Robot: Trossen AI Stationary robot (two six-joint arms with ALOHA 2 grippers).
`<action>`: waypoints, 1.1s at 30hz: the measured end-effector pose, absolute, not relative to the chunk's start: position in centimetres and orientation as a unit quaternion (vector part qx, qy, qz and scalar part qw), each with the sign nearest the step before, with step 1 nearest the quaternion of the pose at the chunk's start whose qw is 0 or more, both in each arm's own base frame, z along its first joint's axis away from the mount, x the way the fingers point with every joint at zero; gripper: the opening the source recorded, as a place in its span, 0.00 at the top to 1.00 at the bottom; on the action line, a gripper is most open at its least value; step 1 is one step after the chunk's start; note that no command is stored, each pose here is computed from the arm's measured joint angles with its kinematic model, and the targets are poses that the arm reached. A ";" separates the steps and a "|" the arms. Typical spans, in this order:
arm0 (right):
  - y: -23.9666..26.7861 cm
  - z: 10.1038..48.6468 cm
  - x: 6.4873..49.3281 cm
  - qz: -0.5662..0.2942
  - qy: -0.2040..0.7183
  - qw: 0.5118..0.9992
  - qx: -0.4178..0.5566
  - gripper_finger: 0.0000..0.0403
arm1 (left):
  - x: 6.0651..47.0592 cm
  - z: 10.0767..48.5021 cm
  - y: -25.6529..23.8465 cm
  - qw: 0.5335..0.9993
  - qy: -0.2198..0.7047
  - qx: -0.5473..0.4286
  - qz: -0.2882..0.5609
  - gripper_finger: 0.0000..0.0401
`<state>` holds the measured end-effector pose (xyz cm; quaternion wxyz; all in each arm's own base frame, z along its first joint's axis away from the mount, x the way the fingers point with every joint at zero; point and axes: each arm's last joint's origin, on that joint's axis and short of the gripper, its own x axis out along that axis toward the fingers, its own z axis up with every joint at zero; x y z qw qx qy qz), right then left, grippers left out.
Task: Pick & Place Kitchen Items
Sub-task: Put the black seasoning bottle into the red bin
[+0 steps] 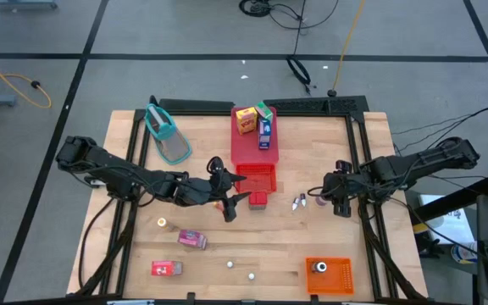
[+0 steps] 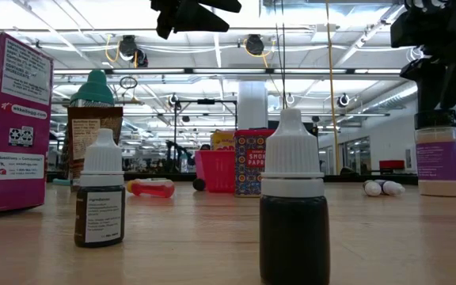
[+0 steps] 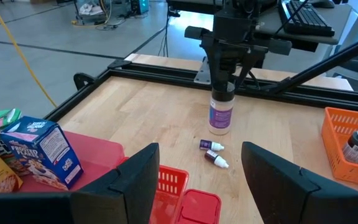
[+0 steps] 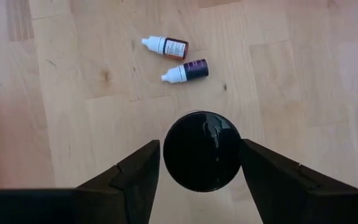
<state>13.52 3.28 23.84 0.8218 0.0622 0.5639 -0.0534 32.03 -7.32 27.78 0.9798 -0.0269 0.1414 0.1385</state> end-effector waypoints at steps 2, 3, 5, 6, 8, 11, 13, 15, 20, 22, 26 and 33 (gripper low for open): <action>3.2 23.8 13.4 -0.066 0.566 0.820 0.057 0.47 | 32.0 27.8 -7.3 0.980 0.142 -0.027 0.138 0.43; 3.1 23.8 13.4 -0.073 0.566 0.819 0.056 0.47 | 32.0 27.8 -7.3 0.980 0.142 -0.027 0.138 0.43; 3.1 23.7 13.4 -0.080 0.565 0.819 0.053 0.46 | 32.0 27.8 -7.3 0.980 0.141 -0.027 0.138 0.43; 3.1 23.7 13.4 -0.080 0.564 0.820 0.053 0.46 | 32.0 27.8 -7.3 0.980 0.142 -0.027 0.138 0.43; 3.2 23.8 13.6 -0.076 0.558 0.824 0.057 0.44 | 32.0 27.8 -7.3 0.980 0.141 -0.027 0.138 0.43; 3.3 23.9 13.8 -0.061 0.548 0.831 0.070 0.40 | 32.0 27.8 -7.3 0.980 0.141 -0.027 0.138 0.43; 3.3 23.9 13.9 -0.057 0.546 0.833 0.066 0.38 | 32.0 27.8 -7.3 0.980 0.141 -0.027 0.138 0.43; 3.3 23.9 13.9 -0.055 0.545 0.834 0.062 0.38 | 32.0 27.8 -7.3 0.980 0.141 -0.027 0.138 0.43; 3.3 23.9 13.9 -0.055 0.544 0.835 0.061 0.37 | 32.0 27.8 -7.3 0.980 0.141 -0.027 0.138 0.43; 3.3 23.9 14.0 -0.057 0.543 0.835 0.060 0.37 | 32.0 27.8 -7.3 0.980 0.141 -0.027 0.138 0.43; 3.7 24.2 14.6 -0.026 0.518 0.852 0.073 0.37 | 32.0 27.8 -7.3 0.980 0.141 -0.027 0.138 0.43; 3.5 23.9 14.2 -0.046 0.538 0.840 0.047 0.37 | 32.0 27.8 -7.2 0.980 0.142 -0.019 0.139 0.43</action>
